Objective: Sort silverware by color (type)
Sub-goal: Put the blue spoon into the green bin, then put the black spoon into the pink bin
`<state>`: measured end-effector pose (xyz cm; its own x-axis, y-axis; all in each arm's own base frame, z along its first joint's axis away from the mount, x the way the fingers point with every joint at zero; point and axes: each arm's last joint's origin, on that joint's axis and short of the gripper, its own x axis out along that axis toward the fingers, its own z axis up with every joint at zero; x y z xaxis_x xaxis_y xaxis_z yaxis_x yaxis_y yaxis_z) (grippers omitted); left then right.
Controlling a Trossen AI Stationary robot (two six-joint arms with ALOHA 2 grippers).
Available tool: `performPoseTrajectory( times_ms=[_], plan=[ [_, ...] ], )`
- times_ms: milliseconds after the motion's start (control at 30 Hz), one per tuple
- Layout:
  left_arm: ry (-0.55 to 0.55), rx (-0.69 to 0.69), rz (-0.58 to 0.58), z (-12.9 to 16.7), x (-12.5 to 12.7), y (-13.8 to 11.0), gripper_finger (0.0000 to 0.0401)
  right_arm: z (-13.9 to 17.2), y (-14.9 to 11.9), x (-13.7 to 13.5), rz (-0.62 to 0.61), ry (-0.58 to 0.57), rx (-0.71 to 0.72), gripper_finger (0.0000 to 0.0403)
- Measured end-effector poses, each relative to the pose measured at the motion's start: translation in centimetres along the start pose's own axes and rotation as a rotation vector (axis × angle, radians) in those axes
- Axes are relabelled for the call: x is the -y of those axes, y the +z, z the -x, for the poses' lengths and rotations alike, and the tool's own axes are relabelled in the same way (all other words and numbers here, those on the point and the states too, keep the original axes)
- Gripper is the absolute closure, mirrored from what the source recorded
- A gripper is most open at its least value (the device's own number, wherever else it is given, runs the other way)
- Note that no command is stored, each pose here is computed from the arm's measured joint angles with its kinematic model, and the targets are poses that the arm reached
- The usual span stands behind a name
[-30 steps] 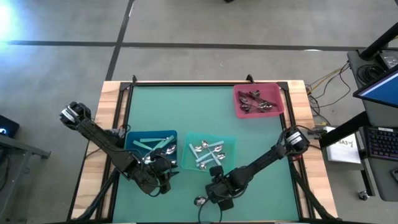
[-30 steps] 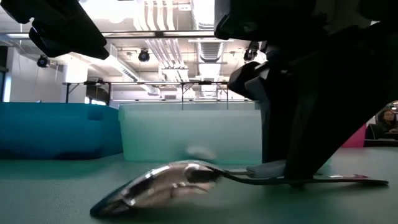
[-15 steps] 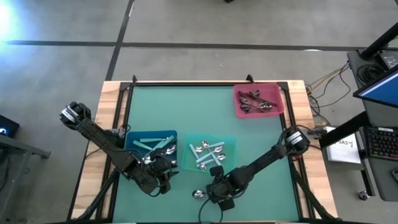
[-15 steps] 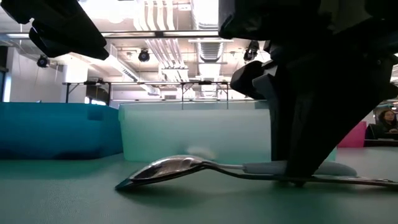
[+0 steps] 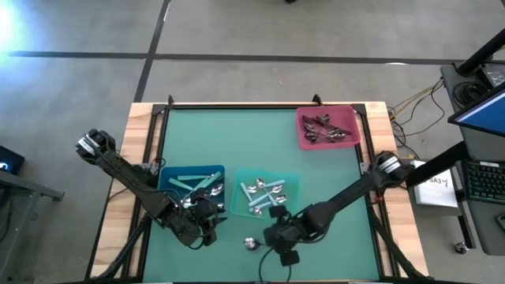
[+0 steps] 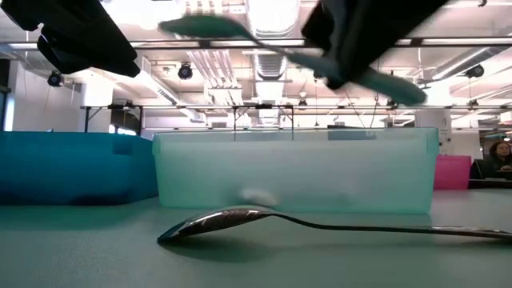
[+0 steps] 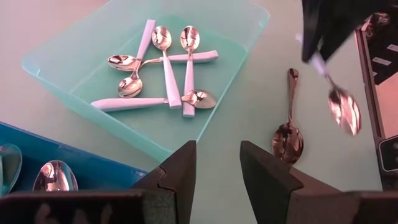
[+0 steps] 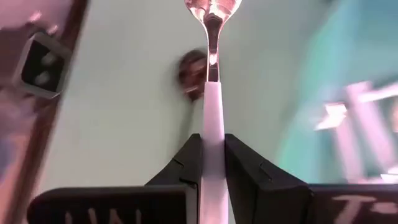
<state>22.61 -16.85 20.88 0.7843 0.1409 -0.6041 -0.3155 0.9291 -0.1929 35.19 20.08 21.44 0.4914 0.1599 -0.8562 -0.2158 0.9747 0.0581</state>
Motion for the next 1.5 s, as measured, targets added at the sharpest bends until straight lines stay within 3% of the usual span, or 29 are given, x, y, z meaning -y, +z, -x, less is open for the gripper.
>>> performPoseTrajectory(
  times_ms=[267,567,700,1033,1133,1300,1433,1500],
  plan=[
    [0.003,-0.003,-0.004,0.0,0.0,0.0,0.0292,3.2,0.7,3.4,-0.046,-0.244,0.051,0.037],
    [0.005,-0.004,-0.005,0.0,-0.1,0.0,0.0292,1.5,-0.2,8.8,-0.132,-0.337,-0.128,0.0364],
    [0.006,-0.006,-0.007,0.0,-0.1,-0.1,0.0292,1.0,-0.4,9.5,-0.164,-0.298,-0.165,0.036],
    [0.012,-0.01,-0.012,0.0,-0.1,-0.1,0.0292,1.0,-0.5,7.9,-0.192,-0.261,-0.154,0.0288],
    [0.012,-0.01,-0.013,0.0,-0.1,-0.1,0.0292,0.9,-0.6,6.6,-0.22,-0.177,-0.165,0.0272],
    [0.015,-0.012,-0.018,0.0,-0.2,-0.1,0.0292,0.9,-0.6,3.0,-0.172,0.025,-0.144,0.0272],
    [0.014,-0.012,-0.018,0.0,-0.2,-0.1,0.0292,1.1,-0.3,0.1,-0.11,0.087,-0.046,0.0286],
    [0.014,-0.012,-0.018,0.0,-0.2,-0.1,0.0292,1.1,-0.2,-0.8,-0.092,0.055,0.009,0.0292]
  ],
)
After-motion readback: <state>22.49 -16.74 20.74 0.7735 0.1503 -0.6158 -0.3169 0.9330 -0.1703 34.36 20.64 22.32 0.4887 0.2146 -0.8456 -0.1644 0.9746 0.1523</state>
